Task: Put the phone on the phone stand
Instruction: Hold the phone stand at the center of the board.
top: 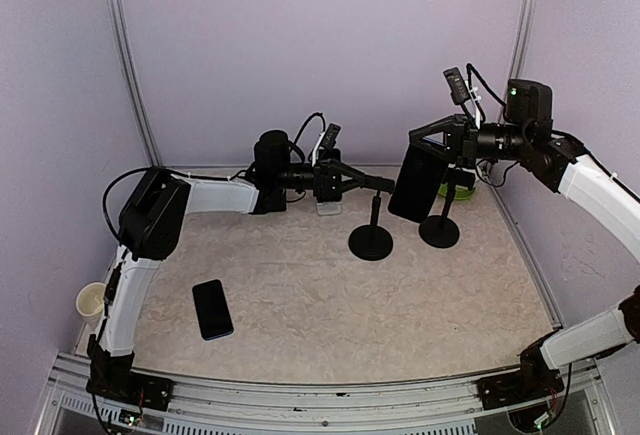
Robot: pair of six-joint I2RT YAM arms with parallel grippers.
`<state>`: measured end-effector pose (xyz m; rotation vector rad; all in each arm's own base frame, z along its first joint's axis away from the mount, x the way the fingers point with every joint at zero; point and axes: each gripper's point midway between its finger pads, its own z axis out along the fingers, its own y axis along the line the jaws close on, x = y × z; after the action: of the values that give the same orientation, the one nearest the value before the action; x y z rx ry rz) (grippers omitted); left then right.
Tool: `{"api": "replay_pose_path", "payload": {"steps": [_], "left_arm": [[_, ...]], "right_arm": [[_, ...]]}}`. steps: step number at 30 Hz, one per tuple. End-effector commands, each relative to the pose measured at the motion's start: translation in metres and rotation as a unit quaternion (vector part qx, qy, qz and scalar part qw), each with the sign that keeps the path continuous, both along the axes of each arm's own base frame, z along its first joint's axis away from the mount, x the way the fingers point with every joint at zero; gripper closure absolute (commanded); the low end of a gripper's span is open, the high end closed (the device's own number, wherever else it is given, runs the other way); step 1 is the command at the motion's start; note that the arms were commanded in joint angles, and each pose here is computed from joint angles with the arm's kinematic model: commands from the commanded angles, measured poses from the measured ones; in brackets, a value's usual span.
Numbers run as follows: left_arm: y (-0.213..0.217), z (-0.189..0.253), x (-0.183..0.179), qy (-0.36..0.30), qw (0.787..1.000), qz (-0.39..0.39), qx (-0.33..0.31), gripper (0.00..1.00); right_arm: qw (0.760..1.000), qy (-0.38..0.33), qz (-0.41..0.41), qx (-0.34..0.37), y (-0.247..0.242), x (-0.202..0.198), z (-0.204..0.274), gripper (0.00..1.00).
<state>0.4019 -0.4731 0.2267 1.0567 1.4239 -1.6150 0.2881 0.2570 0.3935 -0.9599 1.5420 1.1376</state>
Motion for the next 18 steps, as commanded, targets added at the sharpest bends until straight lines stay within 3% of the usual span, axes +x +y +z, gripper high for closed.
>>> {"api": "replay_pose_path", "payload": {"steps": [1,18], "left_arm": [[-0.004,0.004,-0.004,-0.013,1.000,-0.019,-0.012,0.48],[-0.005,-0.007,-0.001,-0.004,1.000,-0.017,0.002,0.54]], "right_arm": [[1.000,-0.028,0.002,0.014,-0.003,-0.003,0.015,1.00],[1.000,-0.024,0.001,0.013,-0.003,-0.003,0.012,1.00]]}}
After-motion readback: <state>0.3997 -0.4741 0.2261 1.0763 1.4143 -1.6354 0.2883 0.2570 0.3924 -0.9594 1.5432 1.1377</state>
